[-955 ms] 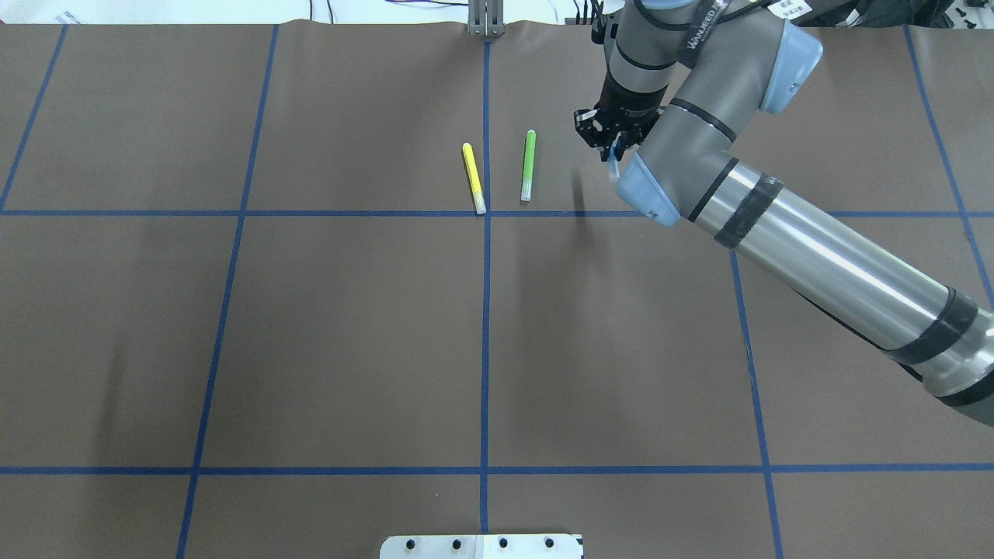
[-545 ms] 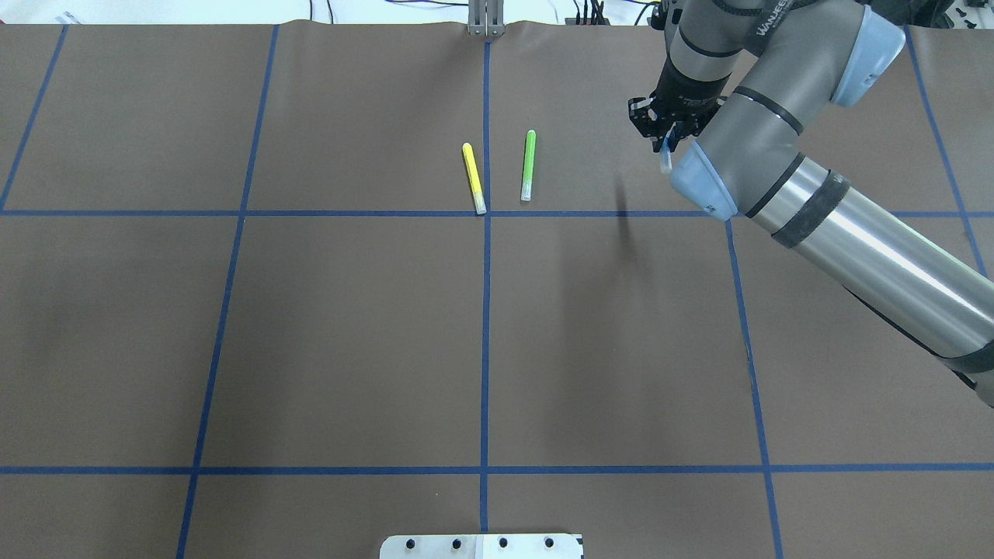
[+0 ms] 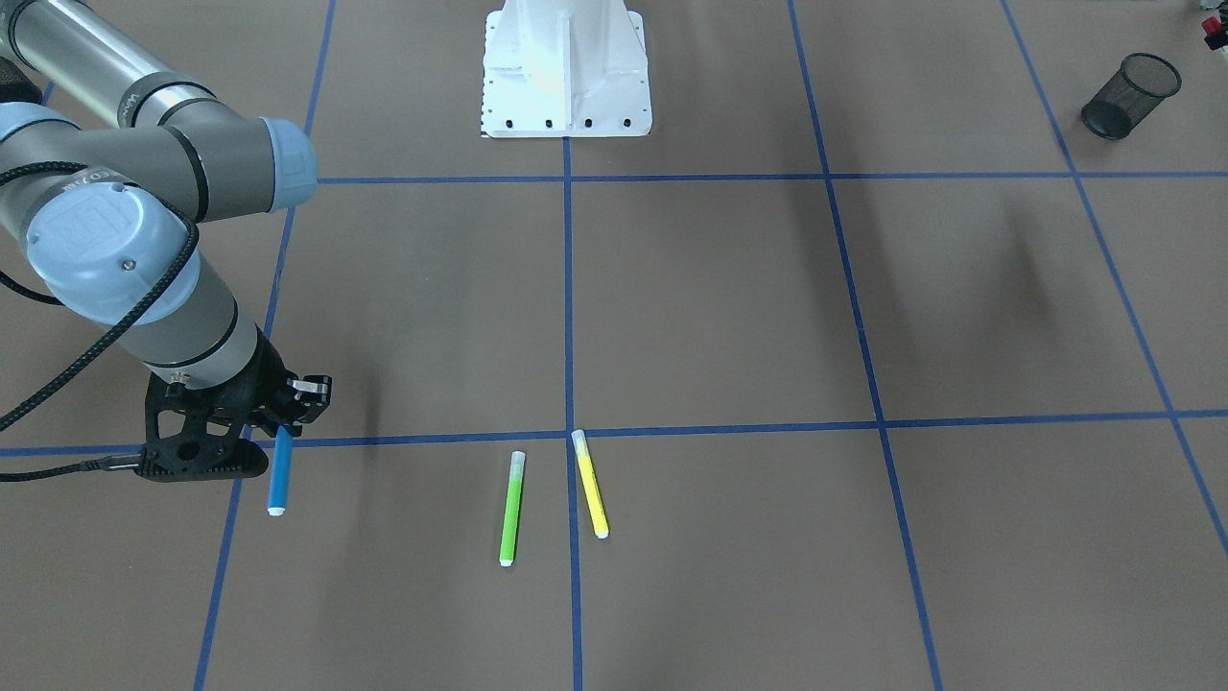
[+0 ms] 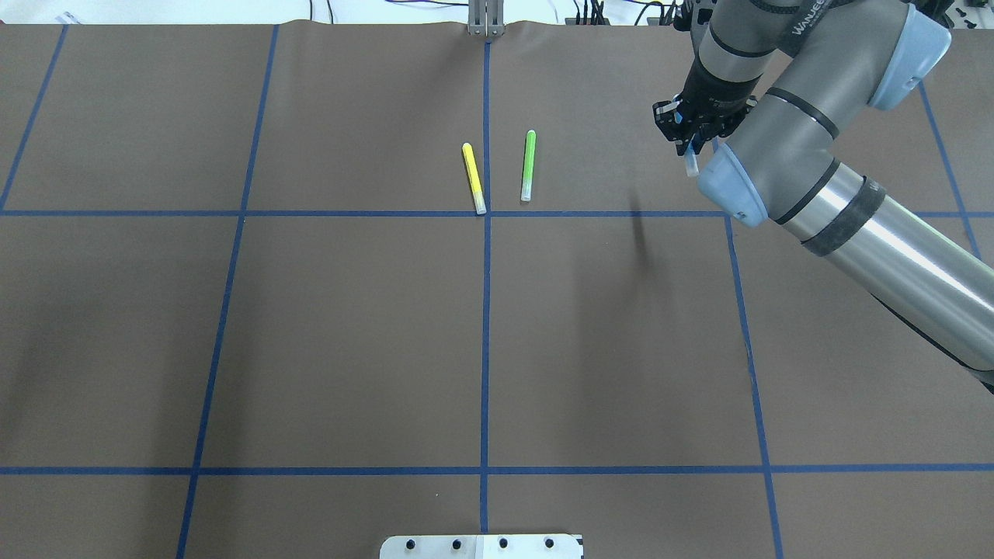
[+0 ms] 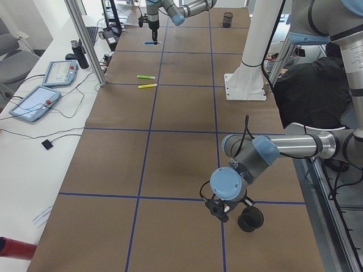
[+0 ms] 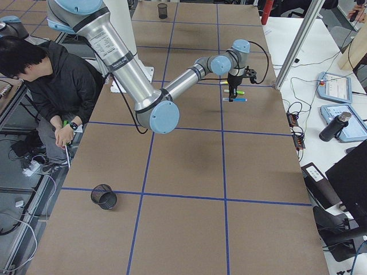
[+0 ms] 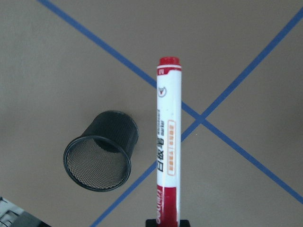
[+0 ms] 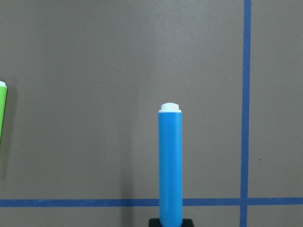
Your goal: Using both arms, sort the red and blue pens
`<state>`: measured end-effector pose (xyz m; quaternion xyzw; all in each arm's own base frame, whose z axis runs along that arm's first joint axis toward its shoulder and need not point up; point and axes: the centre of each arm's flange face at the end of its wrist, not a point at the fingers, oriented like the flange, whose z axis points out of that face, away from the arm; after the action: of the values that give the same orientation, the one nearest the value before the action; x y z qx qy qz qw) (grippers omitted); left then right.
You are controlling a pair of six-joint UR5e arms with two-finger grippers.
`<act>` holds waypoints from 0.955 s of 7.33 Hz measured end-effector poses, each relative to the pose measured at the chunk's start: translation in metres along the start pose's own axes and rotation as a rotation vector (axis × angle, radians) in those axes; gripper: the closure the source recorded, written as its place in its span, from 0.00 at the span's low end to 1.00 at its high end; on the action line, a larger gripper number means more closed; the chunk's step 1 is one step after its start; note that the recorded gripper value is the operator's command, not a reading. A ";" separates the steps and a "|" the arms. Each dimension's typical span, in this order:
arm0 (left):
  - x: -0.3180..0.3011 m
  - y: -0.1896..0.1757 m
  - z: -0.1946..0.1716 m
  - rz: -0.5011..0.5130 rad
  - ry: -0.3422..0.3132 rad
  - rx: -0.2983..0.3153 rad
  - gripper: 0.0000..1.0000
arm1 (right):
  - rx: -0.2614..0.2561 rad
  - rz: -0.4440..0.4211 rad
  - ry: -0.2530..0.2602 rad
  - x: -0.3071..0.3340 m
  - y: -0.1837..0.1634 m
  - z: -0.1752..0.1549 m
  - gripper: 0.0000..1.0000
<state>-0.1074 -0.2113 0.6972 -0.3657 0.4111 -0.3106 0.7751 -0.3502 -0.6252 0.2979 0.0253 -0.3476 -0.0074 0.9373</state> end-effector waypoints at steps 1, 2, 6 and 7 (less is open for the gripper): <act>-0.025 -0.002 0.012 -0.092 0.061 -0.066 1.00 | 0.005 -0.001 -0.003 0.003 0.003 -0.003 1.00; -0.041 0.000 0.023 -0.148 0.105 -0.125 1.00 | 0.010 0.002 -0.004 0.015 0.008 -0.005 1.00; -0.069 -0.001 0.046 -0.162 0.160 -0.228 1.00 | 0.023 -0.217 0.199 0.121 -0.016 -0.017 1.00; -0.076 -0.006 0.053 -0.167 0.165 -0.243 1.00 | -0.014 -0.269 0.257 0.150 -0.022 -0.028 1.00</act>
<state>-0.0984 -0.1385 0.7537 -0.4628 0.4759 -0.3511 0.6603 -0.2180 -0.6509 0.3734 0.0656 -0.2184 -0.1319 0.9647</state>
